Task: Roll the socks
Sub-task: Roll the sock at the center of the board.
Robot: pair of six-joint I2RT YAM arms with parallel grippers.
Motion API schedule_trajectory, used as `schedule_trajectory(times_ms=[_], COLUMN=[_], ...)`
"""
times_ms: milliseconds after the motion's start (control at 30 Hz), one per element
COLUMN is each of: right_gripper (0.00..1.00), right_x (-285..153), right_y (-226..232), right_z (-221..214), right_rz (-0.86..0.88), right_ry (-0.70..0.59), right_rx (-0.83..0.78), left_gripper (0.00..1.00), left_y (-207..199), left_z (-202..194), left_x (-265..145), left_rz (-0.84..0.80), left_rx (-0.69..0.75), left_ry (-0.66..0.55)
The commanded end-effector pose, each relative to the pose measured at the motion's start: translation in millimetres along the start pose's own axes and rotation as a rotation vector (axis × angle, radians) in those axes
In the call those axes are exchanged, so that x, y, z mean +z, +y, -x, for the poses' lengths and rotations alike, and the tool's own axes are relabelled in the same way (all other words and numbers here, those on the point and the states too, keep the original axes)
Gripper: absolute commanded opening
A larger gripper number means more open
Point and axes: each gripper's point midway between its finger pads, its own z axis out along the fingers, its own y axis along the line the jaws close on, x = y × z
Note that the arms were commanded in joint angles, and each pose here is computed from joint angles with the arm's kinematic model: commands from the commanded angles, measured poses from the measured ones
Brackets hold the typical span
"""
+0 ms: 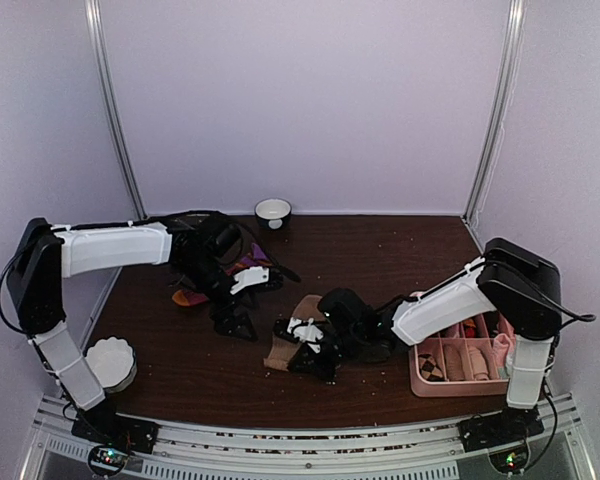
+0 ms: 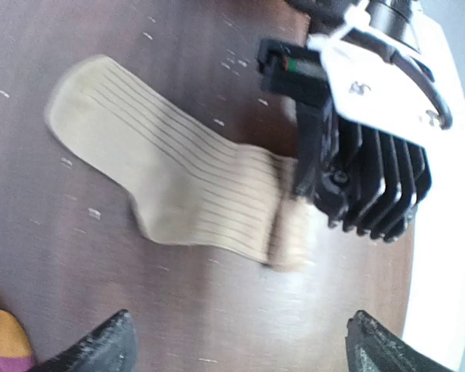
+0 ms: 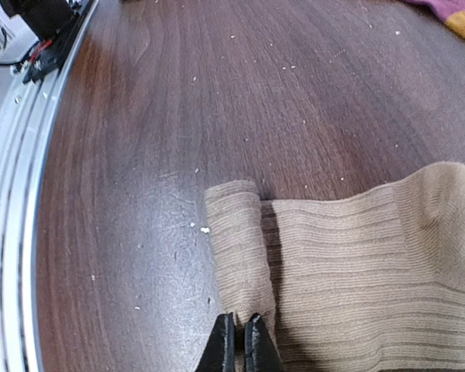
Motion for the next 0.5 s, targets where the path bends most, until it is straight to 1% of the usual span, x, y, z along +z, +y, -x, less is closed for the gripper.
schedule_trajectory(times_ms=[0,33,100,133,167,200,233,267,300,333,367,400,467], right_gripper=[0.00,0.00,0.00,0.00,0.00,0.00,0.00,0.00,0.00,0.00,0.00,0.00,0.00], right_x=[7.1,7.7,8.4,8.5,8.3,8.3,8.3,8.2,7.8,7.4,7.0,6.3,5.4], right_y=[9.2,8.8,4.4,2.1,-0.4,-3.3,-6.0,-8.6,-12.2,-13.9,-16.1,-17.3,-20.3], right_z=[-74.5,-76.8,-77.7,-79.2,-81.2,-83.5,-85.1,-87.0,-88.3,-88.0,-87.5,-86.6,-87.9], right_rz=[0.087,0.095,0.101,0.102,0.106,0.109,0.114,0.119,0.119,0.124,0.129,0.137,0.148], right_ry=[0.240,0.251,0.255,0.258,0.263,0.268,0.273,0.282,0.286,0.287,0.283,0.274,0.270], right_rx=[0.243,0.272,0.328,0.352,0.379,0.410,0.437,0.462,0.487,0.510,0.532,0.552,0.600], left_gripper=[0.98,0.98,0.98,0.98,0.98,0.98,0.98,0.98,0.98,0.98,0.98,0.98,0.98], left_y=[38.4,41.1,47.4,42.8,39.3,38.0,44.7,54.0,53.6,46.2,37.3,32.8,23.7], left_z=[-12.7,-14.7,-10.5,-1.9,4.0,5.7,4.5,-3.9,-10.1,-15.2,-15.3,-14.9,-6.7], left_x=[17.0,20.4,15.1,3.8,-2.3,-4.6,-4.6,2.1,9.9,17.7,21.8,23.2,21.1], left_rz=[0.008,-0.009,0.129,0.205,0.249,0.263,0.282,0.280,0.202,0.074,-0.030,-0.053,0.024], left_rx=[-0.094,-0.104,-0.002,0.077,0.125,0.131,0.100,0.042,0.014,-0.020,-0.061,-0.065,0.050], left_ry=[0.007,0.019,0.008,-0.019,-0.044,-0.062,-0.062,-0.033,-0.006,0.021,0.015,-0.001,-0.029])
